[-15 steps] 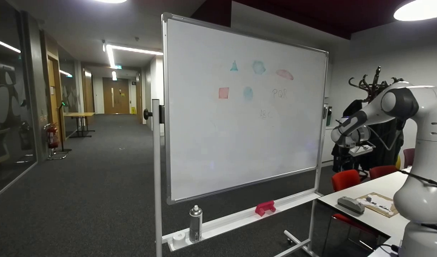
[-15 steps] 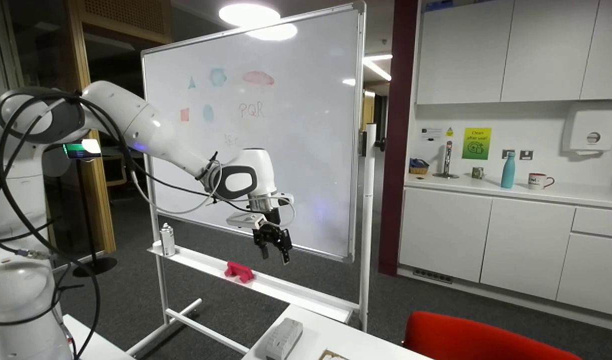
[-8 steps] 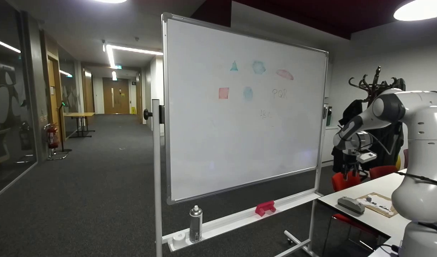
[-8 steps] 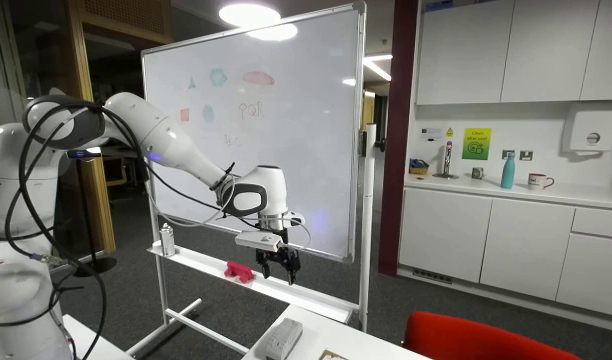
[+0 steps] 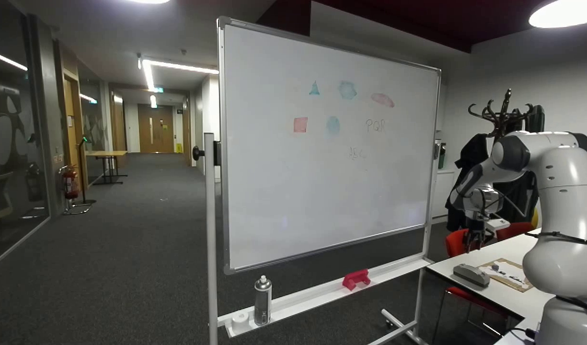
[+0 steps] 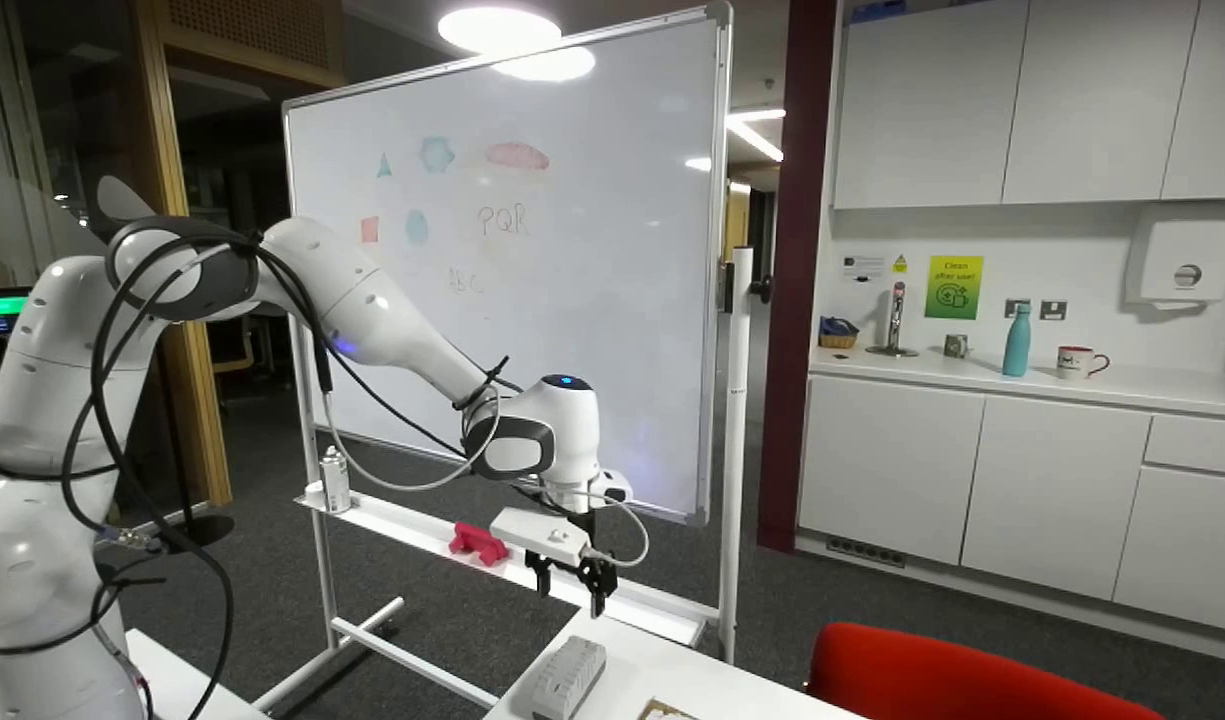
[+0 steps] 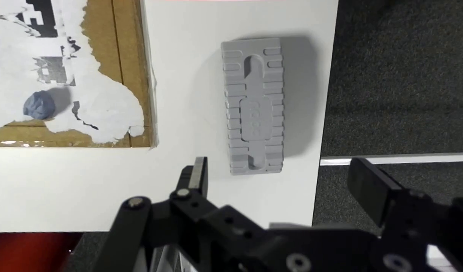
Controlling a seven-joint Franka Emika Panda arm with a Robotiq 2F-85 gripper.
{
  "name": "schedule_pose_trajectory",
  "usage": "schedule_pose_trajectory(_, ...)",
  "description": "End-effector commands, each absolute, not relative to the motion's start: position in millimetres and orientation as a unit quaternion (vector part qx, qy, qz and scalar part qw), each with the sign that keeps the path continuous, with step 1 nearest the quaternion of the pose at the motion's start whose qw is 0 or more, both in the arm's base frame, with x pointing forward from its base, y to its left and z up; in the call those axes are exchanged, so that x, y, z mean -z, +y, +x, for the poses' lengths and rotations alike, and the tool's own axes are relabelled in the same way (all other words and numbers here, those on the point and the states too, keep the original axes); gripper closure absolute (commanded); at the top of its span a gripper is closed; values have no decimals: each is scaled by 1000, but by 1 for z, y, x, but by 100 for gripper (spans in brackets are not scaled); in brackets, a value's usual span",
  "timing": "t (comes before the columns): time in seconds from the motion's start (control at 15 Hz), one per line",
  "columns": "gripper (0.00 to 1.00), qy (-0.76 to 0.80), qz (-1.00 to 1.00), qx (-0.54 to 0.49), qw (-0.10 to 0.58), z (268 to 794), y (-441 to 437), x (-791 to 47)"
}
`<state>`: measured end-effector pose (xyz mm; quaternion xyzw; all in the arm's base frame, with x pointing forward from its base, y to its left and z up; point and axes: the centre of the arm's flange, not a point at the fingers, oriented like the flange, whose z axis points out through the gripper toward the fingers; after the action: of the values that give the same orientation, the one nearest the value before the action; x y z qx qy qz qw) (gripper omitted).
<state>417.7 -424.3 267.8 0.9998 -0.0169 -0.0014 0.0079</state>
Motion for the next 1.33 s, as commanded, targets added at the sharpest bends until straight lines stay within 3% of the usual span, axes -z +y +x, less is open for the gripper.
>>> schedule_pose_trajectory(0.0, 0, -20, 1000, -21, 8, 426, -446, -249)
schedule_pose_trajectory(1.27, 0, 13, 999, 3, 38, 428, -430, -216)
